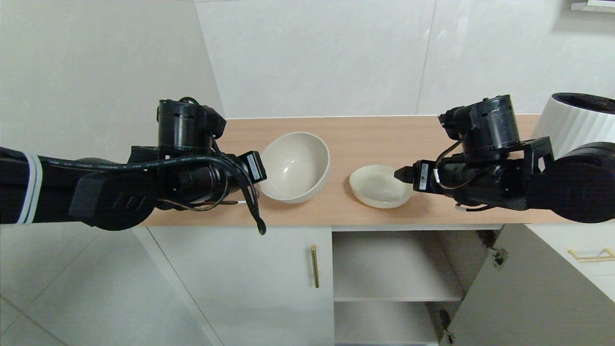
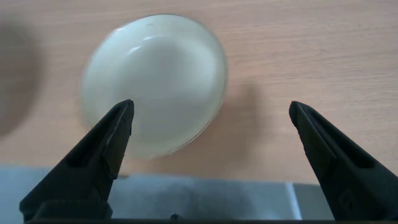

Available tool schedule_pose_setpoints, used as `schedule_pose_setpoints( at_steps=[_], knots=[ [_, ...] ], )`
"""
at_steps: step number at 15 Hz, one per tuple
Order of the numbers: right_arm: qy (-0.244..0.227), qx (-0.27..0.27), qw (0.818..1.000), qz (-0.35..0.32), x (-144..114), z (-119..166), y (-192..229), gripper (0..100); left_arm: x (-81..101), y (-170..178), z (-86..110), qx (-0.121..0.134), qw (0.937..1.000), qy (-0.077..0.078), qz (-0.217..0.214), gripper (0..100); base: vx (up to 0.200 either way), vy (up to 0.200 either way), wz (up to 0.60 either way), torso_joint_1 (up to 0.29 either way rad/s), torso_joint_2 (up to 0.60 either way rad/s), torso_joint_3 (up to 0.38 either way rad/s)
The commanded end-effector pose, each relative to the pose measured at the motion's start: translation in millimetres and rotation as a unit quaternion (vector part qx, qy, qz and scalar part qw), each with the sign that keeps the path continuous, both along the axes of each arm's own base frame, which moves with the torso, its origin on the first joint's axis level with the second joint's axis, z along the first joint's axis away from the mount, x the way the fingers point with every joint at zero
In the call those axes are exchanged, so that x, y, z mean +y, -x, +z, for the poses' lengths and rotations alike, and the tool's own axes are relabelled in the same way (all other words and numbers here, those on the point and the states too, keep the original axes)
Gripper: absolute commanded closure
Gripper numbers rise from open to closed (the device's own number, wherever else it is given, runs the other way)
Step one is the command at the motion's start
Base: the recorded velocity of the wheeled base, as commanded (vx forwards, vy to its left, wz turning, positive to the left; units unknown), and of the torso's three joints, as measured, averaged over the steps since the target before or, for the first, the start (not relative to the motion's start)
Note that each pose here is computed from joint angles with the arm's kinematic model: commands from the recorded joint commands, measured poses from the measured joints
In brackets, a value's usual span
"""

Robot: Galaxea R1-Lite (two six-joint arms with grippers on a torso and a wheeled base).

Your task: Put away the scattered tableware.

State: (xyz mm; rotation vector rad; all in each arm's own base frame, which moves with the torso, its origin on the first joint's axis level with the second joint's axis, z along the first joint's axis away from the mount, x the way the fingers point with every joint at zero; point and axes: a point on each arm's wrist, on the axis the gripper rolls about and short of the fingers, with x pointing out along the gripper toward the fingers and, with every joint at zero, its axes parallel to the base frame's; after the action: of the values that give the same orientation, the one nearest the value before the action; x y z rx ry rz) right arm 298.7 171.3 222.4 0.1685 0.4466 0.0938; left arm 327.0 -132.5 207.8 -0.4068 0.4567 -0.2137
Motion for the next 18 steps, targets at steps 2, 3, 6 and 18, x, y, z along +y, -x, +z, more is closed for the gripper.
schedule_pose_setpoints(
  at_steps=[2,3,6,18],
  knots=[
    [0.028,0.017,0.999,-0.031,11,-24,-22,0,1.2,3,5.1,-0.006,1.0000,0.003,0.000,100,0.000,0.000,0.00,0.000,0.00,0.000],
    [0.034,0.020,0.998,-0.040,12,-30,-25,0,1.2,3,5.1,-0.006,1.0000,0.004,0.000,100,0.000,0.000,0.00,0.000,0.00,0.000],
    [0.036,0.023,0.998,-0.047,10,-33,-31,0,1.2,3,5.1,-0.006,1.0000,0.003,0.000,100,0.000,0.000,0.00,0.000,0.00,0.000],
    [0.025,0.023,0.998,-0.046,12,-33,-34,100,1.6,4,6.7,-0.008,1.0000,0.004,0.001,100,0.000,0.000,0.00,0.000,0.00,0.000]
  ],
)
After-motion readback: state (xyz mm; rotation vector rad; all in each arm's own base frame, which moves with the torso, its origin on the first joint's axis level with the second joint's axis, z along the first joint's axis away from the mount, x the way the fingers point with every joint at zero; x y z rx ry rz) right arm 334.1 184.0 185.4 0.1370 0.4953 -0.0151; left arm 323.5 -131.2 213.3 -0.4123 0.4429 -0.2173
